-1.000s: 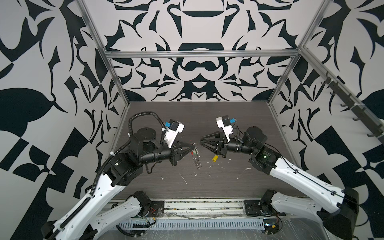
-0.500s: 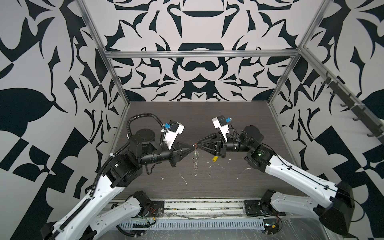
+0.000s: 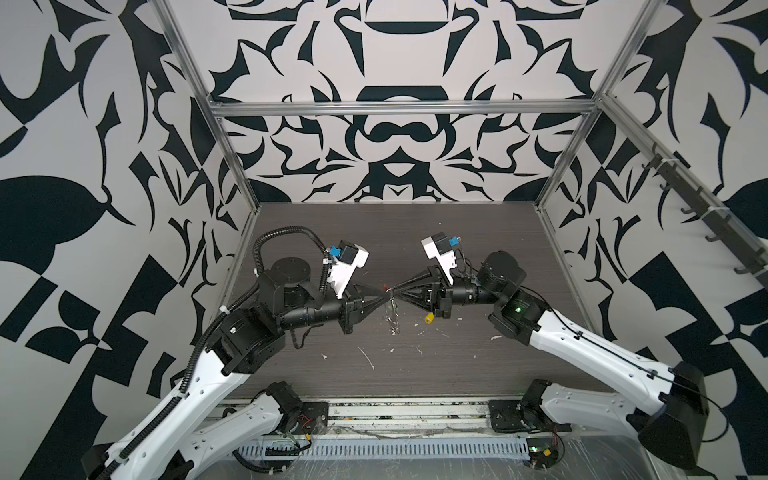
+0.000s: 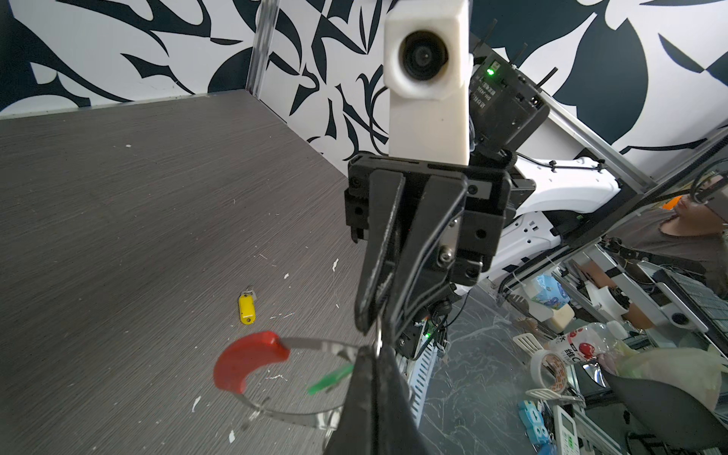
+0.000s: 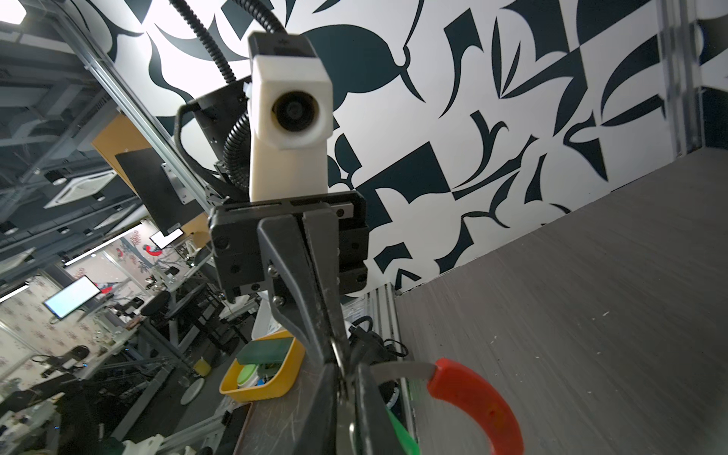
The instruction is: Remove the keys from the keyring
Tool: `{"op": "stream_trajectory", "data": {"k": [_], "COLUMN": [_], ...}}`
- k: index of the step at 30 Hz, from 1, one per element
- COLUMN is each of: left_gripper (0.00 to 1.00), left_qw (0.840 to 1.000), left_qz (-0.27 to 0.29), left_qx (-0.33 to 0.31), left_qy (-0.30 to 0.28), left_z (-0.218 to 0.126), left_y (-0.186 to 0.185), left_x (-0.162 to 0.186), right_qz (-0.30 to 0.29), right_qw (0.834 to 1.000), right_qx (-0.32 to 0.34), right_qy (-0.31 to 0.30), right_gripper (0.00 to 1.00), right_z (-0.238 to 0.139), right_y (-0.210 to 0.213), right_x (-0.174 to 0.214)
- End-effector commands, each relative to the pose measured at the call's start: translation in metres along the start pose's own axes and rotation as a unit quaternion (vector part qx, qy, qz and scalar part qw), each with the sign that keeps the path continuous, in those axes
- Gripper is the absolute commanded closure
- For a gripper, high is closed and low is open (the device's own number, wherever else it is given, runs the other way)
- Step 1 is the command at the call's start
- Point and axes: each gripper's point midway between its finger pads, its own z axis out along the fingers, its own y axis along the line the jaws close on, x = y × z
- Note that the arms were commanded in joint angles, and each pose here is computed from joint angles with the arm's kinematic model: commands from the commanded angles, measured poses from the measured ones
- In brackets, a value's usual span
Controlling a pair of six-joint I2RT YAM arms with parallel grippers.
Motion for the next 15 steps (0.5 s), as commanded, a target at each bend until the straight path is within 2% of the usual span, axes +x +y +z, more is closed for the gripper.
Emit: {"op": "stream_trajectory", "data": {"k": [1,2,6,10,15], "left_gripper": [1.00,1.00,1.00,1.00,1.00], "left_qw": [1.000,1.000,1.000,0.999,0.999], "left_qz": [0.009,0.008,-0.005,-0.027,-0.036], "left_qx": [0.009,0.006,-0.006,-0.025,-0.034], "left_qy": [-0.009,-0.011,-0.015,-0.016,-0.011], "left_z": [0.000,0.000,0.001,0.007,0.013], "left_y": [-0.004,-0.003,0.002,0.011,0.017], "left_x": [-0.003,-0.004,-0.006,-0.008,-0.008], "right_qz": [-0.042,-0.043,-0.065,-0.119,-0.179], "right_qw": [0.999,0.999,0.995,0.979,0.959], "right_qx": [-0.019,-0.010,0.073,0.165,0.217], "right_qy": [-0.025,-0.026,-0.014,0.013,0.028], "right_gripper": [0.95,1.00,1.00,1.00,1.00], "right_z": [-0.002,-0.002,-0.004,-0.001,0.005], "right_y": [0.023,0.022,0.005,-0.006,-0.008], "right_x": [-0.024,-0.025,-0.023,-0.014,-0.007]}}
